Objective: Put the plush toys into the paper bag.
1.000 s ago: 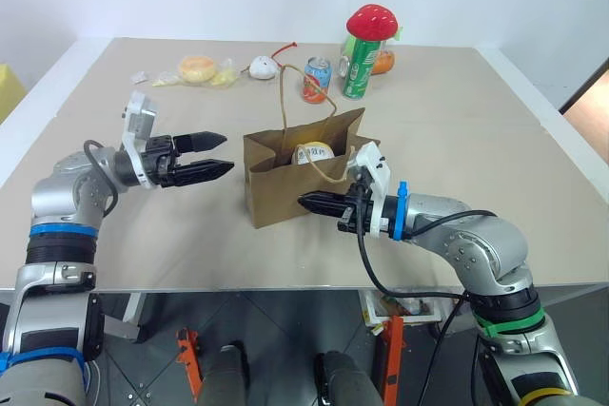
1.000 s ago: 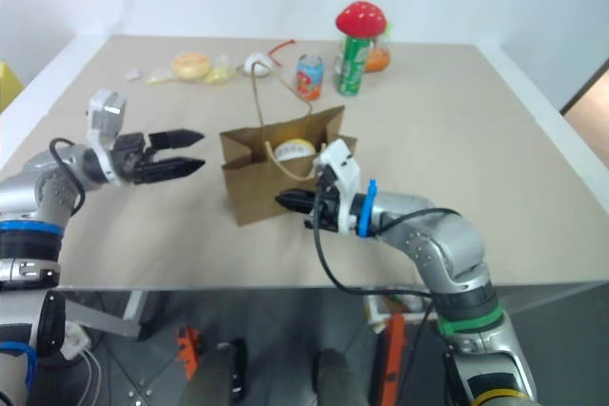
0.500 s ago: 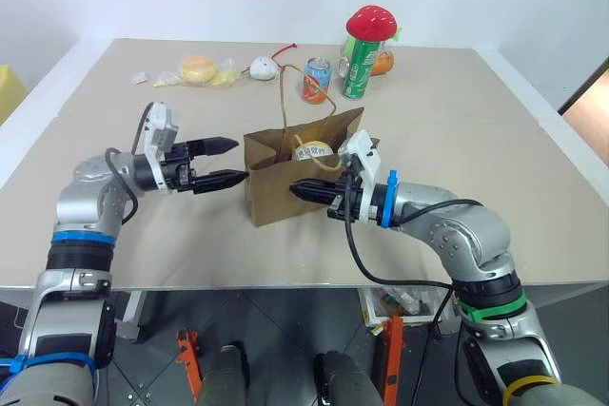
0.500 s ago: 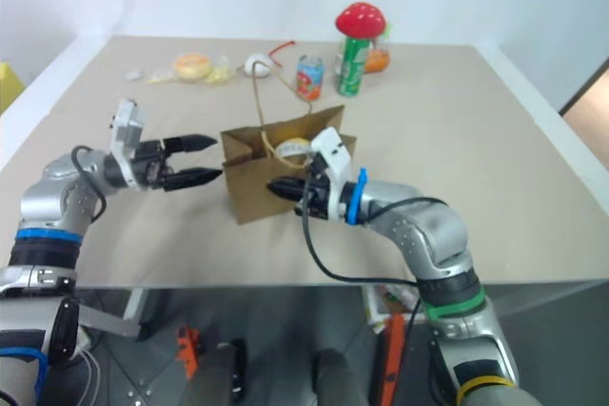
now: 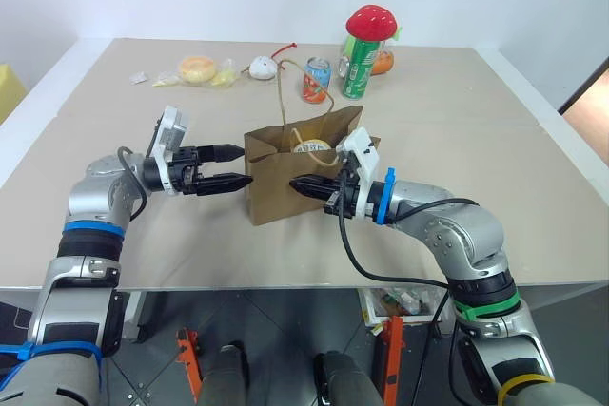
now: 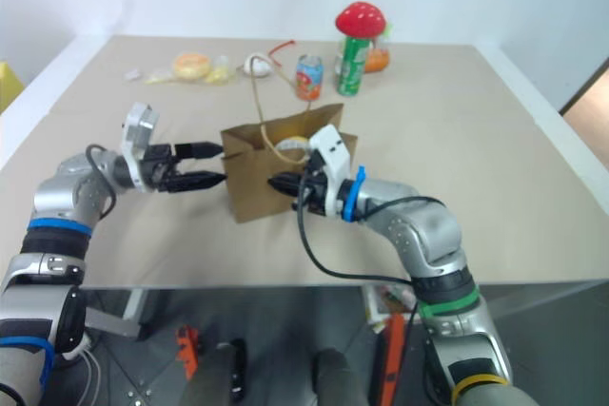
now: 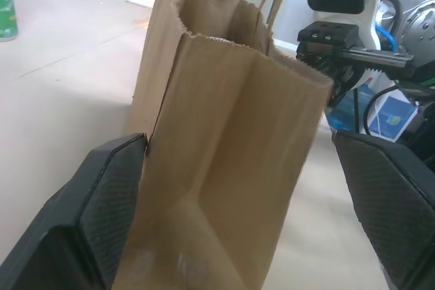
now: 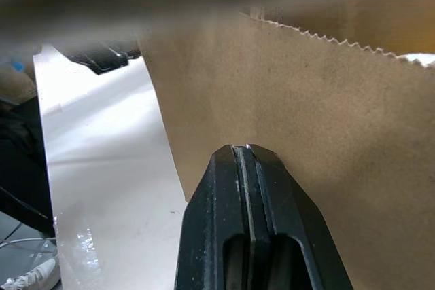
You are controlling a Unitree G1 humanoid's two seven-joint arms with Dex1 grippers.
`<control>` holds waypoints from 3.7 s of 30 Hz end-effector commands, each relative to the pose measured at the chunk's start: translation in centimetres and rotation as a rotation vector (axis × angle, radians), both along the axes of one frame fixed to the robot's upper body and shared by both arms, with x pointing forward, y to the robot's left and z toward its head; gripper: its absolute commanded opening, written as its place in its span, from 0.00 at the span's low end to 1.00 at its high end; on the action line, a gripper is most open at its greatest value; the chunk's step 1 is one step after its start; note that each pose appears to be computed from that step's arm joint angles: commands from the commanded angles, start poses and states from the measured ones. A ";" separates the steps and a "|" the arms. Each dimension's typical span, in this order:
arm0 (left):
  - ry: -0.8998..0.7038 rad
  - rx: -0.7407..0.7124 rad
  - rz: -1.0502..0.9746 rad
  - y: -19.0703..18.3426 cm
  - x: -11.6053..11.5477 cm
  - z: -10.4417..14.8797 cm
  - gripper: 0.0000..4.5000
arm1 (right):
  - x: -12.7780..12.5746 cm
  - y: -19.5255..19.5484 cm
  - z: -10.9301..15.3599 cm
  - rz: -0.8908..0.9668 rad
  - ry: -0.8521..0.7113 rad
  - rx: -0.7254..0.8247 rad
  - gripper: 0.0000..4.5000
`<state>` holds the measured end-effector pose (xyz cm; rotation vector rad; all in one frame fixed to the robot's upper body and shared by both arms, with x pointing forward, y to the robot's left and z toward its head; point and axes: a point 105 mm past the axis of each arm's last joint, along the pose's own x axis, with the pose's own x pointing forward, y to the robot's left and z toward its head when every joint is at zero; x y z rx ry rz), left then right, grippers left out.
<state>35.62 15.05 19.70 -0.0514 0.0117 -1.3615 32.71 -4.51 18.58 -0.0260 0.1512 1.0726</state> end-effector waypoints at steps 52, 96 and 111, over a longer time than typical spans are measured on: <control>-0.158 0.090 0.118 -2.1 1.9 -0.2 0.00 | -5.3 -6.0 9.1 0.106 -0.191 0.226 0.00; 0.037 -0.032 0.130 4.9 -0.7 4.1 0.76 | -1.9 -14.5 7.3 -0.175 -0.125 0.064 0.00; 0.236 0.005 0.546 12.3 -6.4 -1.2 0.76 | -3.2 -18.2 3.9 -0.226 -0.033 -0.094 0.00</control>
